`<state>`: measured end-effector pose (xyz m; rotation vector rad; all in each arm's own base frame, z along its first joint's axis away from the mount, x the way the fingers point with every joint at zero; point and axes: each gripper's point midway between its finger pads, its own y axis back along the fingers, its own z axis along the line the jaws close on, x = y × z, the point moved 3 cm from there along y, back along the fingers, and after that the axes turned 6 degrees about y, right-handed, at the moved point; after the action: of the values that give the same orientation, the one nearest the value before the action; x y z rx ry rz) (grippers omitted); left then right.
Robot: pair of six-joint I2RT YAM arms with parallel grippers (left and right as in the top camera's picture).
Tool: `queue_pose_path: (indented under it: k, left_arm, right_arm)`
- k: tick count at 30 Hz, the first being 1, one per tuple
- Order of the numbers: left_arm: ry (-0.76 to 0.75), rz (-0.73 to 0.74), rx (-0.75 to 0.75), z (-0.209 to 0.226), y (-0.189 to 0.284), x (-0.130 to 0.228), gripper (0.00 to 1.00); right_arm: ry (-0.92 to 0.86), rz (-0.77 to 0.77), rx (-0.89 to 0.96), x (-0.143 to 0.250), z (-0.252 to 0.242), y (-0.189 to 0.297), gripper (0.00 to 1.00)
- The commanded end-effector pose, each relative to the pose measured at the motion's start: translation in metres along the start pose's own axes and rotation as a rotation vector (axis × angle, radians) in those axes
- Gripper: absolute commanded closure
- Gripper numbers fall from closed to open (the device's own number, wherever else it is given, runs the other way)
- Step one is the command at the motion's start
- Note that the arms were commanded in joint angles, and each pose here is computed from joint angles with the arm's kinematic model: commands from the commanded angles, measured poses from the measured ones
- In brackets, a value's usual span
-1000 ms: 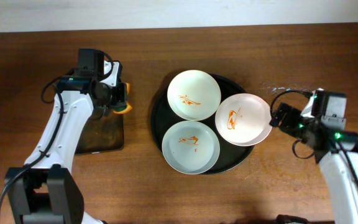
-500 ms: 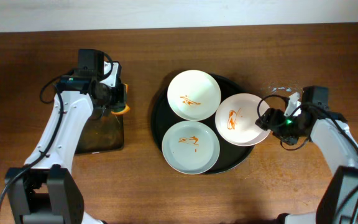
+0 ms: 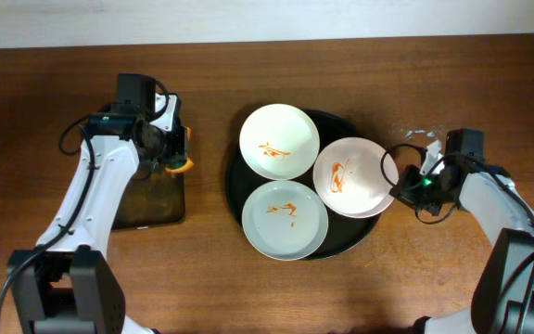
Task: Clean dirty plates on tray and stack at the side
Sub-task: 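Lift the sponge with the left gripper toward the pink-rimmed plate, then scrub the pink-rimmed plate with the sponge while right gripper holds it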
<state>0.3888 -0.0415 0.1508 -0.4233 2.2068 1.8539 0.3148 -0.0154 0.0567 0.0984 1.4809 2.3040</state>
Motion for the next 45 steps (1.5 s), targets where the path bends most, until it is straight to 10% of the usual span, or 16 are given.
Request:
queue_pose_path:
  k: [1, 20, 32, 45]
  left_arm:
    - [-0.021, -0.014, 0.063, -0.011, 0.006, -0.004, 1.0]
    - [-0.414, -0.166, 0.618, -0.316, -0.013, 0.056, 1.0]
    - [-0.28, 0.007, 0.732, -0.351, -0.073, 0.092, 0.99]
    - [-0.231, -0.232, 0.597, -0.345, -0.108, 0.056, 1.0]
  right_arm:
    - [0.027, -0.06, -0.013, -0.009, 0.009, 0.019, 0.96]
    - [0.019, -0.012, 0.001, 0.009, 0.011, 0.031, 0.96]
    - [0.019, -0.012, 0.001, 0.009, 0.011, 0.031, 0.96]
    - [0.013, 0.002, 0.002, 0.012, 0.011, 0.031, 0.96]
